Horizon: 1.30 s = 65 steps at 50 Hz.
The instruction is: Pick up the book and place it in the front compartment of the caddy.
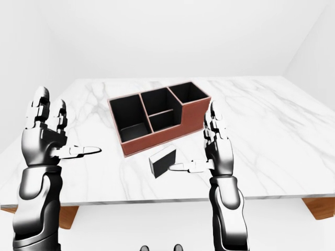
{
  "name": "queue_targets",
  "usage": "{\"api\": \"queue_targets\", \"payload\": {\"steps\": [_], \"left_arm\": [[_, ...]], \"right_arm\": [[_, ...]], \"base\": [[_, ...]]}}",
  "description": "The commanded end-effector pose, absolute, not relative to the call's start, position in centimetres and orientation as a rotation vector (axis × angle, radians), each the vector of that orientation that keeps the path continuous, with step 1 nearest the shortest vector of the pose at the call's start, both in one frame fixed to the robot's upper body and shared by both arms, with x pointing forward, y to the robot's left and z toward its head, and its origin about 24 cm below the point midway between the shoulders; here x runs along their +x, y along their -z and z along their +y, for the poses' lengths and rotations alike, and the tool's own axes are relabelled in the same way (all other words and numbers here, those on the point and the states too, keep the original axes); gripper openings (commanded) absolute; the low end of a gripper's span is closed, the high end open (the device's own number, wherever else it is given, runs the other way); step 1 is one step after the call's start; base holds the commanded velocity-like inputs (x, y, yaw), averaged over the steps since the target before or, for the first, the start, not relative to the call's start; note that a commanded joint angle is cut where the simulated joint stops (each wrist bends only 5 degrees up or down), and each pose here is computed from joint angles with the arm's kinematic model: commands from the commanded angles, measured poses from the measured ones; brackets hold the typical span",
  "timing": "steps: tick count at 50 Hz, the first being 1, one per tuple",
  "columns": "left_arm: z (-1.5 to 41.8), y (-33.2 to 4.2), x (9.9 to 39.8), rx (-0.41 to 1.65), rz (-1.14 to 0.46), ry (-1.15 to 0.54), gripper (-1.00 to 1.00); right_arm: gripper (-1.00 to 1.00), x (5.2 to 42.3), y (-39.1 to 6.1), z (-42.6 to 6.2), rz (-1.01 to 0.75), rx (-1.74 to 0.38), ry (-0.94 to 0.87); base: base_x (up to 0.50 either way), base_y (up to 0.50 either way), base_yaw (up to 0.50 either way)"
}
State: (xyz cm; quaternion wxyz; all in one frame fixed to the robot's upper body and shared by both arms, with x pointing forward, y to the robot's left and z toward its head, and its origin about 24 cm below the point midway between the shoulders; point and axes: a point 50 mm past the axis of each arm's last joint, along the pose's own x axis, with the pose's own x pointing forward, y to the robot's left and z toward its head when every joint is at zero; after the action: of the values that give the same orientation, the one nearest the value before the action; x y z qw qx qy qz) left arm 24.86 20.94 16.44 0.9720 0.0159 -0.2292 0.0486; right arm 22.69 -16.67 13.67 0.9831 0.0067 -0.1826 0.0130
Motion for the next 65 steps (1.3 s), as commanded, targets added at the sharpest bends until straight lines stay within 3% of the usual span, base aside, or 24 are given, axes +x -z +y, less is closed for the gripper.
{"api": "queue_targets", "payload": {"steps": [1,17,45,65], "left_arm": [[21.29,-16.98,24.81,0.03,-0.485,-0.107,1.0],[21.24,-16.81,24.9,0.03,-0.477,-0.106,1.0],[20.92,-16.44,24.93,0.033,-0.462,-0.096,1.0],[20.97,-16.49,24.91,0.035,-0.464,-0.096,1.0]], "right_arm": [[1.0,22.46,-13.97,-16.54,-0.381,0.006,-0.031],[1.0,22.53,-13.87,-16.45,-0.376,0.01,-0.041],[1.0,22.21,-14.62,-16.67,-0.414,0.038,-0.046],[1.0,22.46,-13.93,-16.27,-0.38,0.011,-0.048]], "base": [[0.5,0.0,0.0],[0.48,0.01,0.0],[0.0,0.13,0.0],[0.44,-0.04,0.0]]}}
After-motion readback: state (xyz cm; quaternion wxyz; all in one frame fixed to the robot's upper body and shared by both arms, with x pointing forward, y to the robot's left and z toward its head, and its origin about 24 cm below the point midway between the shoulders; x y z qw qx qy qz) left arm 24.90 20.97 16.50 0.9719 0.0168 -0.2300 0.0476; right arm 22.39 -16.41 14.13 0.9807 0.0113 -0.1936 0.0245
